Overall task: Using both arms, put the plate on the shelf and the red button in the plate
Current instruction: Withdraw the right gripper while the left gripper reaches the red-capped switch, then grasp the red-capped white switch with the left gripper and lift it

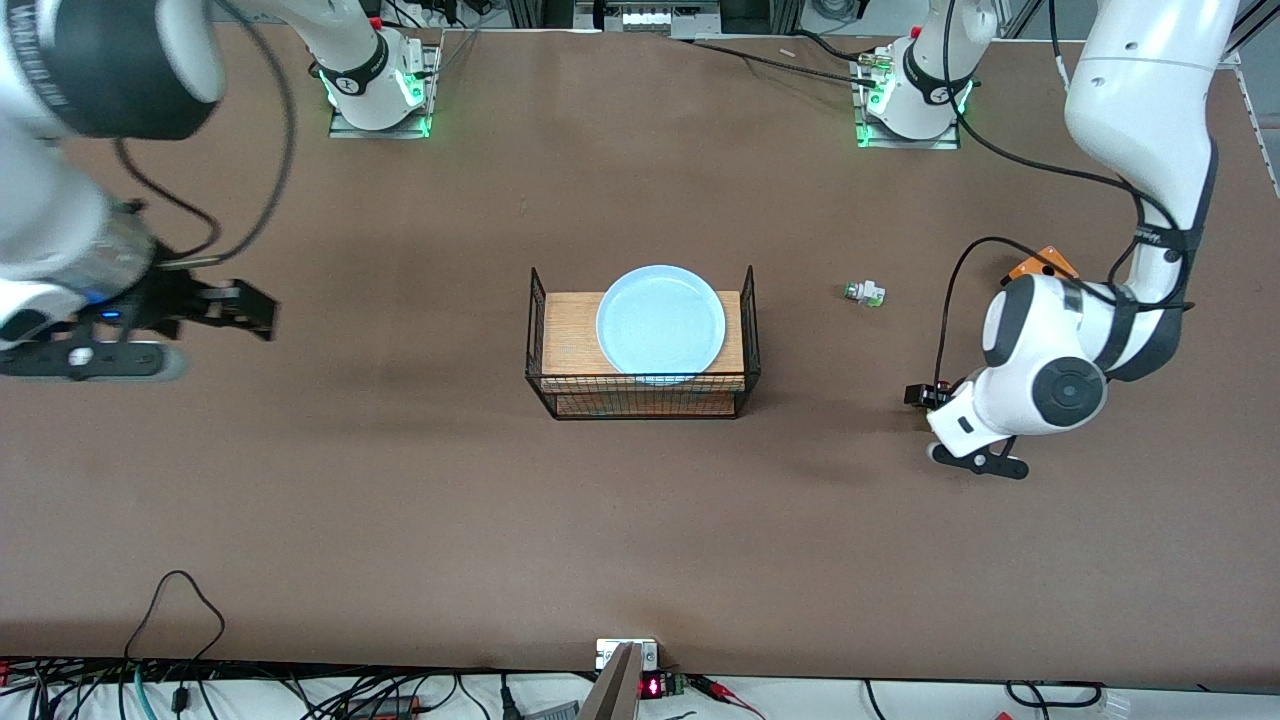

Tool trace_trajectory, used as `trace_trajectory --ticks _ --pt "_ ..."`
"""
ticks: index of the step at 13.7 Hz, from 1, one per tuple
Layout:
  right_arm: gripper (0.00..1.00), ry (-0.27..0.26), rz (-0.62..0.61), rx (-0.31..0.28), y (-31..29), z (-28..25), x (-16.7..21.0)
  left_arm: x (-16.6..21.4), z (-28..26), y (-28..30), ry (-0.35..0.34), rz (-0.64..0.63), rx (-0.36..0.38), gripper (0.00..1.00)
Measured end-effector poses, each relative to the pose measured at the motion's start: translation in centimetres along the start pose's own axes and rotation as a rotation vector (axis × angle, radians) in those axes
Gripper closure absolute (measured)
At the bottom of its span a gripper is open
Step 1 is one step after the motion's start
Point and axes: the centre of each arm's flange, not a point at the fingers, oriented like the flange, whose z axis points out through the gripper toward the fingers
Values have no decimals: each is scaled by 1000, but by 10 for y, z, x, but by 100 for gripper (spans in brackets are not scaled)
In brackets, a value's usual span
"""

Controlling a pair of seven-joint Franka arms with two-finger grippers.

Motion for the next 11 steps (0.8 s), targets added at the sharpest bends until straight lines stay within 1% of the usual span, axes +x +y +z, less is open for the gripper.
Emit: trace_trajectory --ticks 1,3,6,7,8,9,11 --pt "0 -8 5 -7 22 1 0 0 13 1 1 18 19 0" --pt "0 -27 28 -10 48 4 -1 1 30 0 5 25 23 0" --pt "0 -95 32 -6 50 10 -9 -2 43 -6 2 15 15 0" --pt "0 -106 28 -6 47 10 -10 -2 44 -7 2 13 15 6" --pt "0 -111 25 -5 45 10 -11 -2 45 -7 2 8 14 6" --pt "0 -119 22 -5 43 11 -12 -2 47 -6 -1 -3 13 13" --pt "0 -142 19 -3 41 13 -14 -3 54 0 -13 -25 11 36"
